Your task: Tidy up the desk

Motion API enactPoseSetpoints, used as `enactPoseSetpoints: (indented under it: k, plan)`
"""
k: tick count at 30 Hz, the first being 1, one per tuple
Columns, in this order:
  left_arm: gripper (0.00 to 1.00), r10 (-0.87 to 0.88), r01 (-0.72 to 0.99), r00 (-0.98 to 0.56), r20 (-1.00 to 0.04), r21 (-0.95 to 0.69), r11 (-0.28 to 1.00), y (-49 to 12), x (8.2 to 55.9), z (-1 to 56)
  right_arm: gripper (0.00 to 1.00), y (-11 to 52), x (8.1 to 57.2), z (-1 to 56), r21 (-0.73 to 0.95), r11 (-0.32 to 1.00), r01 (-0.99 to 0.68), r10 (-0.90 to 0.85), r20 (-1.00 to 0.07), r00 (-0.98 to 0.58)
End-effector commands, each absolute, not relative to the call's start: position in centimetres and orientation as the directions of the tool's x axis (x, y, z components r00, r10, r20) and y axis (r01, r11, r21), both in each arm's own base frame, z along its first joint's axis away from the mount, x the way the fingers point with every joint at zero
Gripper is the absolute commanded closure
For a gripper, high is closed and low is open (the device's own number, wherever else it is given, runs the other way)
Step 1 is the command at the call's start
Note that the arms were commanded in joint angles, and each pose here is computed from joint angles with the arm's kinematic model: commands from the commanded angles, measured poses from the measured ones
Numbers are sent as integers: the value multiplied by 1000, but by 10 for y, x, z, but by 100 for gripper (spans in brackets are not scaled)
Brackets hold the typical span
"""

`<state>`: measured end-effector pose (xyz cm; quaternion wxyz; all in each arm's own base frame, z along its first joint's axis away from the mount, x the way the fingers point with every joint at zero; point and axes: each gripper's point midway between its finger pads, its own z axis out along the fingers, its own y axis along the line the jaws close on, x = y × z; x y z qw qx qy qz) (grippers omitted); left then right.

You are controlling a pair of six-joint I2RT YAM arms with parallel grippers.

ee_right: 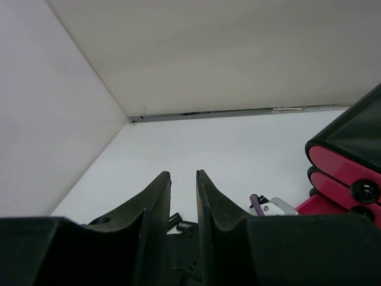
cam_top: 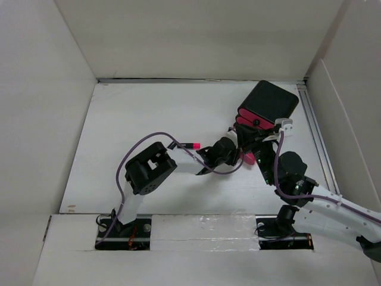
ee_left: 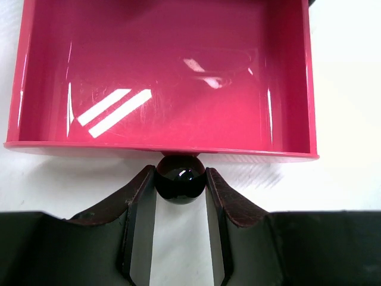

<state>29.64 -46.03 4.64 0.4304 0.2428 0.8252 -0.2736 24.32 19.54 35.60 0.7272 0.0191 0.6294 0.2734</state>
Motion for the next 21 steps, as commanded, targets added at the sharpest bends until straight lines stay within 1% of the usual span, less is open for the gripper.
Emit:
enactPoseSetpoints:
  k: [1,4,7,8,10,11,12,14,16,17,19,20,21]
  plan:
    - [93,97,604,-483,-870,-250,757,-448,301,77,70,191,239,385,410,819,-402,484,-870,99]
    - [86,121,603,-496,-860,-241,761,-443,298,71,70,189,239,385,413,820,-396,487,-868,102]
    - [71,127,596,-501,-856,-235,768,-439,297,70,70,190,238,387,413,816,-406,488,-867,100]
    - [60,119,592,-495,-860,-234,771,-438,298,75,70,190,238,385,412,818,-401,486,-868,99]
    - [47,117,573,-491,-863,-219,790,-431,300,78,70,190,239,385,412,819,-399,485,-869,99]
    - [38,99,568,-477,-873,-220,793,-429,301,89,70,190,238,387,414,815,-406,489,-866,99]
    - [34,98,561,-473,-876,-214,800,-424,301,91,70,190,237,387,413,815,-405,488,-867,99]
    - [29,71,540,-445,-893,-204,816,-417,305,110,70,188,237,388,416,815,-404,492,-865,101]
    - [29,54,510,-426,-903,-191,839,-407,308,120,70,189,238,385,414,817,-401,488,-867,99]
    - [30,14,496,-406,-914,-208,843,-402,309,137,70,190,237,386,411,815,-408,487,-868,99]
    - [32,-28,420,-386,-922,-203,884,-382,313,140,70,190,237,387,412,814,-408,488,-867,98]
    - [34,-66,381,-371,-926,-216,899,-372,315,151,70,189,237,386,414,817,-401,489,-867,99]
    - [36,-108,283,-369,-923,-222,933,-352,318,150,70,187,237,386,415,818,-397,489,-866,102]
